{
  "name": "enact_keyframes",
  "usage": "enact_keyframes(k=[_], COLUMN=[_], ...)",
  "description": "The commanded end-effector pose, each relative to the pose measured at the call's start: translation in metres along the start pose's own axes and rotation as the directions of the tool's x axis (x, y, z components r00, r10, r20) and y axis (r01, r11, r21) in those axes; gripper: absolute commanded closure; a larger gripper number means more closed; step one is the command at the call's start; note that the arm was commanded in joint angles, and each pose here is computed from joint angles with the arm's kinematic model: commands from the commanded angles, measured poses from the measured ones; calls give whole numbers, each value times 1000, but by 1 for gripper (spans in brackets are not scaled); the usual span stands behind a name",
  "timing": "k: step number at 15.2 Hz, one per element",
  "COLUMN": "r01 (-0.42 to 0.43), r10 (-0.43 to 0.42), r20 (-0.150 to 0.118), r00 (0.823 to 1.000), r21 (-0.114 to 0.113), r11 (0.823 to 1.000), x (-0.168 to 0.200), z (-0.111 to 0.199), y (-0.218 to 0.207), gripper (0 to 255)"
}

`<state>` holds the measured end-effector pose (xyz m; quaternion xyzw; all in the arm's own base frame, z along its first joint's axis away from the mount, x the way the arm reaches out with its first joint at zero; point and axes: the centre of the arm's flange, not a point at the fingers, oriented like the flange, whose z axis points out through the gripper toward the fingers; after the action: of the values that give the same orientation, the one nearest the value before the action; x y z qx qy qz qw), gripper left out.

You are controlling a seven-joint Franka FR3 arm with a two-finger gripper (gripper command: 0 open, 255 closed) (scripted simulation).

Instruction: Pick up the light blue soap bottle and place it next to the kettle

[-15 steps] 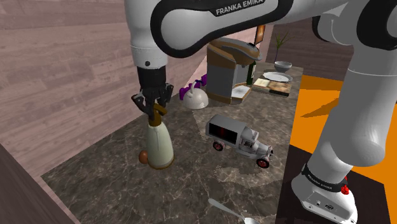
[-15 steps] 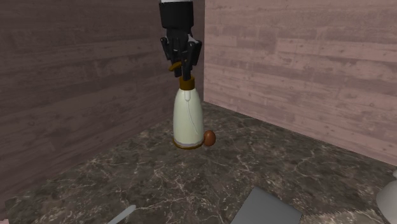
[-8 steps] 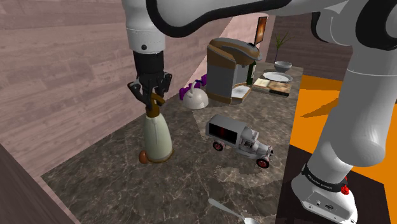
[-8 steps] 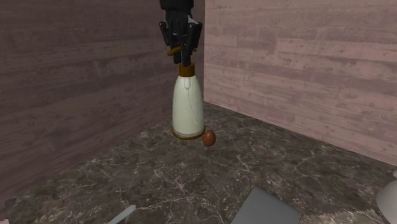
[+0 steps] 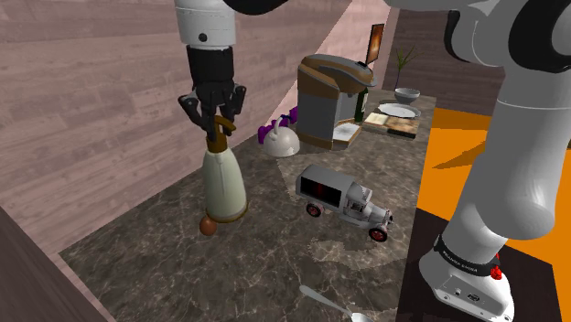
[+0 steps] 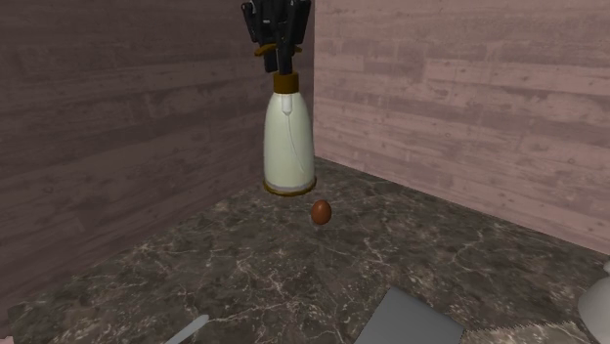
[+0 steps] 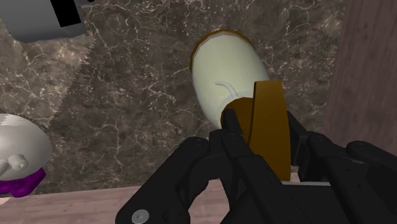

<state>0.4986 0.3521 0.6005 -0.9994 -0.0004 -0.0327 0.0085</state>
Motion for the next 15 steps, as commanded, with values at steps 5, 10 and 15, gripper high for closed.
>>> enact_keyframes(k=[5, 10, 15], r01=[0, 0, 0], r10=[0, 0, 0], r20=[0, 0, 0], r00=[1000, 1000, 1000], r21=[0, 0, 0], r11=[1000, 1000, 1000], x=[2, 4, 9], z=[-32, -59, -77], y=[0, -1, 11], gripper=[255, 255, 255])
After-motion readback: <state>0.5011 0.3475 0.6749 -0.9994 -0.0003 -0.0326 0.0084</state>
